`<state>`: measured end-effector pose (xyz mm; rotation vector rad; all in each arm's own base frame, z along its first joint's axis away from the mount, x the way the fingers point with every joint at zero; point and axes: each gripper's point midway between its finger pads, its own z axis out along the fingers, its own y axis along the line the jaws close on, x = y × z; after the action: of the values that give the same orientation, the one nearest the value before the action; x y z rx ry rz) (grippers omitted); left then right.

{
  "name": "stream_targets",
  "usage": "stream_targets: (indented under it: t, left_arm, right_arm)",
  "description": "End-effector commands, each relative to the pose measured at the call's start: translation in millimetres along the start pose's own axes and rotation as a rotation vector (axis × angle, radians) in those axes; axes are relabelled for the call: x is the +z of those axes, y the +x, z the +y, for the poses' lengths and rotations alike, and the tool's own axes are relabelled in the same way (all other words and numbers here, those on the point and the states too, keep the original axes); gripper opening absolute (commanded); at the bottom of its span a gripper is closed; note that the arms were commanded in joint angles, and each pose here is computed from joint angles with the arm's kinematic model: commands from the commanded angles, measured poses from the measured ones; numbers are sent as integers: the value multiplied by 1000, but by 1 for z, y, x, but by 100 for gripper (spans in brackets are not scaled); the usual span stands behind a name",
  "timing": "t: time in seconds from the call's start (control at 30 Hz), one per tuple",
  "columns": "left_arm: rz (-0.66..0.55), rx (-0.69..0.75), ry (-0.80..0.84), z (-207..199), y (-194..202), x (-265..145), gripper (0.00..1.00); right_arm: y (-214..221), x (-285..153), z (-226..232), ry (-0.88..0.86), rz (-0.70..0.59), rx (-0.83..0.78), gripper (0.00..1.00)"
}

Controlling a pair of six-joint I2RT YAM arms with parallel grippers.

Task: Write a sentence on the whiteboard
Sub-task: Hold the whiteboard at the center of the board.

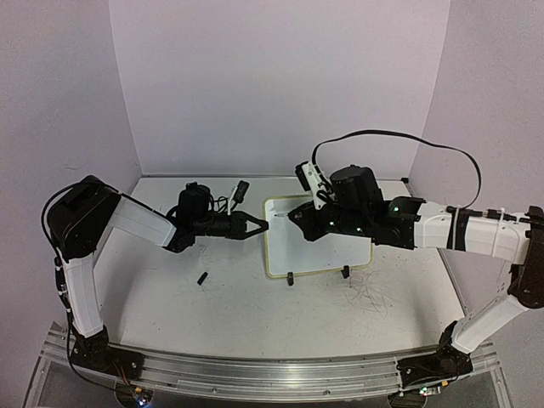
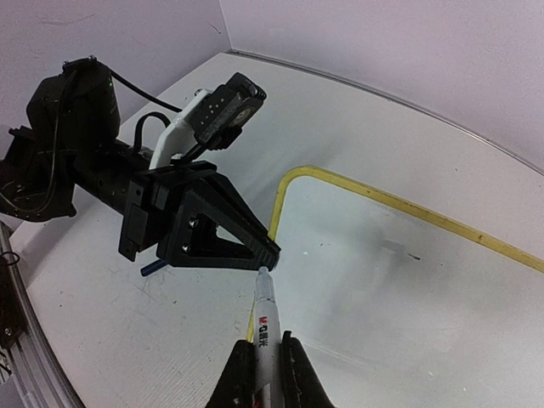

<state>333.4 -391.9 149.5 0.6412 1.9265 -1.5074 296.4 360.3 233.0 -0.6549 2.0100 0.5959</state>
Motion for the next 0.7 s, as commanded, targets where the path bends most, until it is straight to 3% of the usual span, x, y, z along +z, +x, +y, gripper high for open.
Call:
stream_targets:
  t: [0.0,0.17,0.67]
  left_arm:
    - [-21,45,50,-14,-13,7,5]
    - [-18,51,48,-14,-11,9,0]
    - [-12,63,50,-18,-6,8,0]
  right_arm:
    - [-19,-3,4,4,-50,-6,0]
    - [-19,-3,3,23,-50,-18,0]
    - [-15,-2,8,82,-49,-57,0]
